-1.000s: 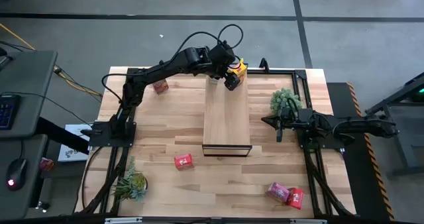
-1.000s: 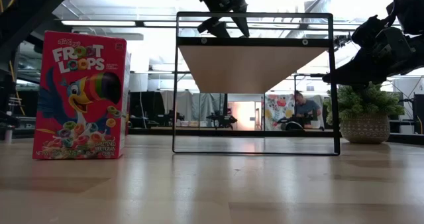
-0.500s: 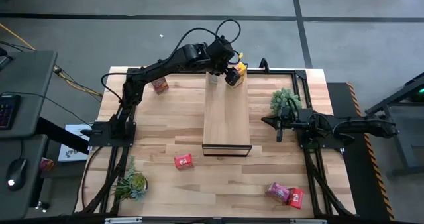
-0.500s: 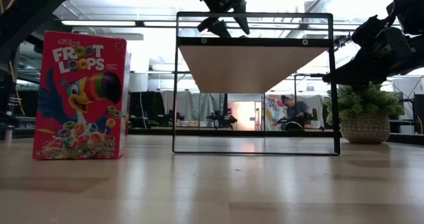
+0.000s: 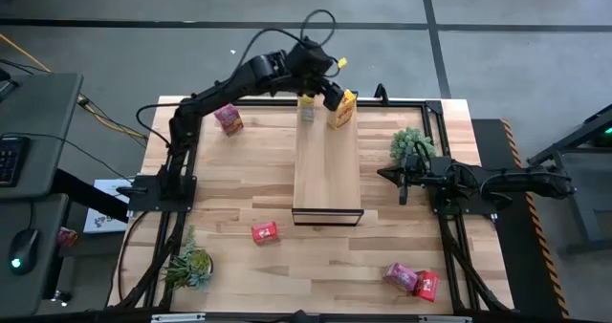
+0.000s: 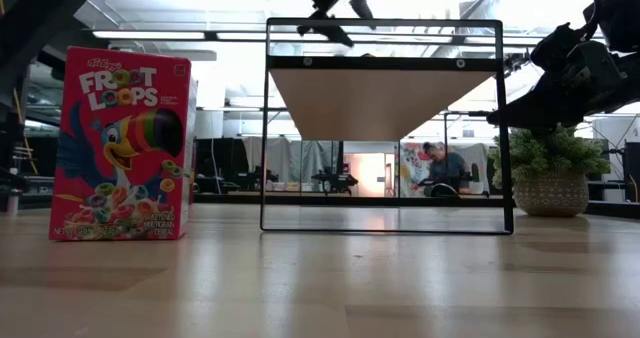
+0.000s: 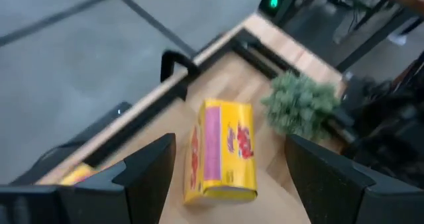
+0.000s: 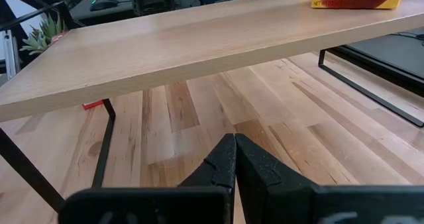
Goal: Stack cereal on shelf
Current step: Align the yellow cereal box with the other yellow cereal box on the shelf
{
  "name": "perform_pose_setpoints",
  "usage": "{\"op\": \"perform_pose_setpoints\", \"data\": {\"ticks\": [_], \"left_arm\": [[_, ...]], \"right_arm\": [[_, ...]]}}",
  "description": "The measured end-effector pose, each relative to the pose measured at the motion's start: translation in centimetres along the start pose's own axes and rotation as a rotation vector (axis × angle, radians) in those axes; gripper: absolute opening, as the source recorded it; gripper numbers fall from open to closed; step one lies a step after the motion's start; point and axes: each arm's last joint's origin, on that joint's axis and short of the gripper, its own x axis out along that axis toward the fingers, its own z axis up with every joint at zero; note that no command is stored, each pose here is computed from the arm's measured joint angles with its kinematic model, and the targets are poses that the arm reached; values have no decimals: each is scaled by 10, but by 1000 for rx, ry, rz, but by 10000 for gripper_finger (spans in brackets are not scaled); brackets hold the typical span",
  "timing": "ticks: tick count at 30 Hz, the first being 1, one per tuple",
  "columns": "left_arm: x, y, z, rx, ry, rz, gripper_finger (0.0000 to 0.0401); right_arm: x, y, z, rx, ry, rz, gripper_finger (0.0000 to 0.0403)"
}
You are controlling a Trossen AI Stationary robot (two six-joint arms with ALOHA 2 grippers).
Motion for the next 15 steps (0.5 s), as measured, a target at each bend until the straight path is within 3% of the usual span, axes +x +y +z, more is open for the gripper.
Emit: {"op": "perform_pose_setpoints", "data": {"ticks": [7,15], "left_arm": [[-49,4,24,21,-178,-64,272],[-119,-7,35,173,-358,-156,250]], "right_arm": [[0,0,0,0,0,0,0],[0,0,0,0,0,0,0]]}}
